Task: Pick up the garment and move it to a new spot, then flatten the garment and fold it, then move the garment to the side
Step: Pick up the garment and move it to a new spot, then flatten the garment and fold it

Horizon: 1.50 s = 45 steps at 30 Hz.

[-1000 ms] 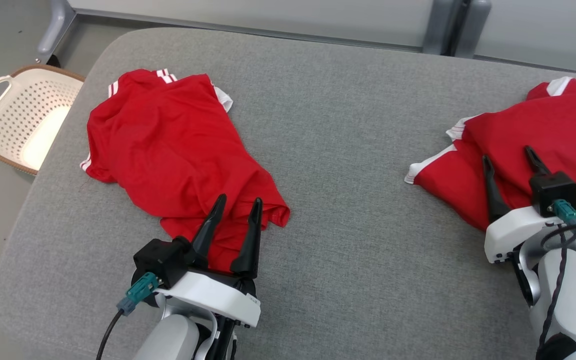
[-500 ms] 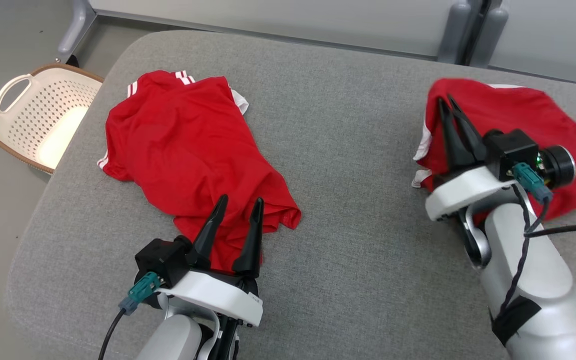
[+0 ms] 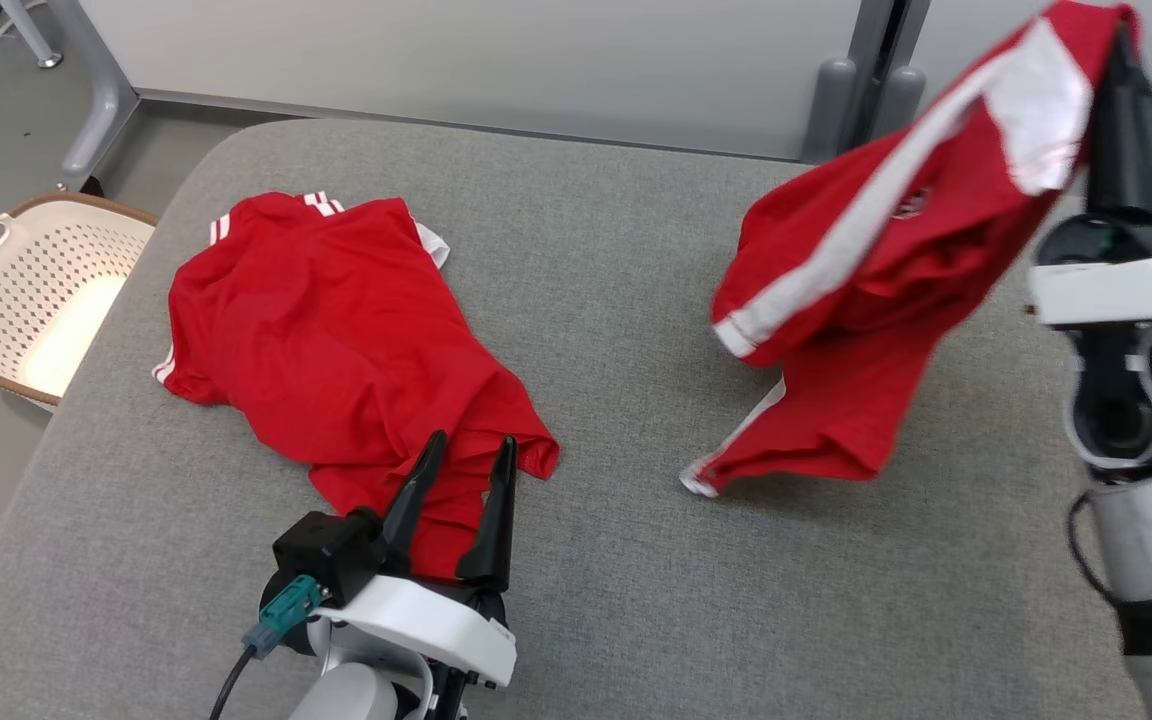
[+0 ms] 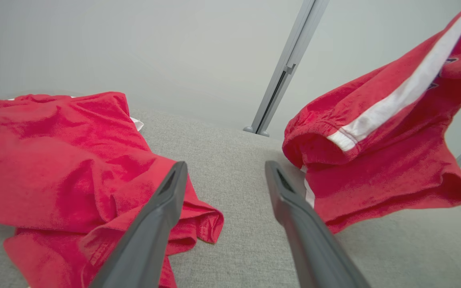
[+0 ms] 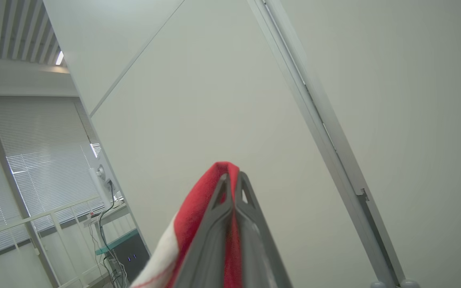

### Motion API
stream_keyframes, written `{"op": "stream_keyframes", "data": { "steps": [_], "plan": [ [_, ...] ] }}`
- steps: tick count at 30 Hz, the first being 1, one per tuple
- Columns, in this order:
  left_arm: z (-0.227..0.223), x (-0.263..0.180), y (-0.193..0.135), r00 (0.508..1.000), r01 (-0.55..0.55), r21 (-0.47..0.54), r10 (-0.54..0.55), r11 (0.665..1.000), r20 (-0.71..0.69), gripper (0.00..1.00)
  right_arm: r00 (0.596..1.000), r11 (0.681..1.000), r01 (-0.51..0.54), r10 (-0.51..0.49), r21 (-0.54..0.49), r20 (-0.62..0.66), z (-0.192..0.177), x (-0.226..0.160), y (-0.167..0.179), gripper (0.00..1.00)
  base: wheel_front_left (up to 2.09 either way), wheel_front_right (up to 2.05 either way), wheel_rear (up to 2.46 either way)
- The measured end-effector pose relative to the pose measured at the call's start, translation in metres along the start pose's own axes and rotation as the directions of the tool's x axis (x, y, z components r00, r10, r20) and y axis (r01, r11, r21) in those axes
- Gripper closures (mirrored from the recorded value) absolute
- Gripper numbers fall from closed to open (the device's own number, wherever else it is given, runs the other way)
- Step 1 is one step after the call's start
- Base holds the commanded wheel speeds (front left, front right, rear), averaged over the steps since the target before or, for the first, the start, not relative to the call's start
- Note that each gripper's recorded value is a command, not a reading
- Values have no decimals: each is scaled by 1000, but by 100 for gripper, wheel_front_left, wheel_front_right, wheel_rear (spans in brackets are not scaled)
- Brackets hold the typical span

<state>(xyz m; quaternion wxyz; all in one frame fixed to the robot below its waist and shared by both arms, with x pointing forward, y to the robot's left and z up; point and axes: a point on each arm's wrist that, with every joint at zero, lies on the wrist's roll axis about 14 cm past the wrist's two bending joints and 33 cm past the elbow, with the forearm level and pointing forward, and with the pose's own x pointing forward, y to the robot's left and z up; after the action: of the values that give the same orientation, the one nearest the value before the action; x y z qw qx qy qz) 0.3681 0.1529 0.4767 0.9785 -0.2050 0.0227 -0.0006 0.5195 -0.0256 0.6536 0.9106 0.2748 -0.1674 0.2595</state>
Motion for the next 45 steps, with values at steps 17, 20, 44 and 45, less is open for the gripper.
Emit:
{"op": "stream_keyframes", "data": {
  "steps": [17, 20, 44, 45],
  "plan": [
    [-37, 33, -19, 991, 80, 14, -78, 997, -107, 0, 662, 681, 653, -726, -331, -185, -11, -137, -285, 0, 0, 0, 0],
    [-37, 36, -25, 990, 97, 10, -96, 995, -107, 0, 694, 697, 624, -702, -352, -158, -7, -130, -275, 0, 0, 0, 0],
    [2, 18, -52, 986, 165, -24, -165, 986, 13, 0, 911, 910, 201, -309, -362, -272, -63, -178, -71, 0, 0, 0, 0],
    [2, 17, -51, 987, 163, -23, -163, 986, 13, 0, 913, 911, 182, -297, -370, -281, -65, -176, -68, 0, 0, 0, 0]
  ]
}}
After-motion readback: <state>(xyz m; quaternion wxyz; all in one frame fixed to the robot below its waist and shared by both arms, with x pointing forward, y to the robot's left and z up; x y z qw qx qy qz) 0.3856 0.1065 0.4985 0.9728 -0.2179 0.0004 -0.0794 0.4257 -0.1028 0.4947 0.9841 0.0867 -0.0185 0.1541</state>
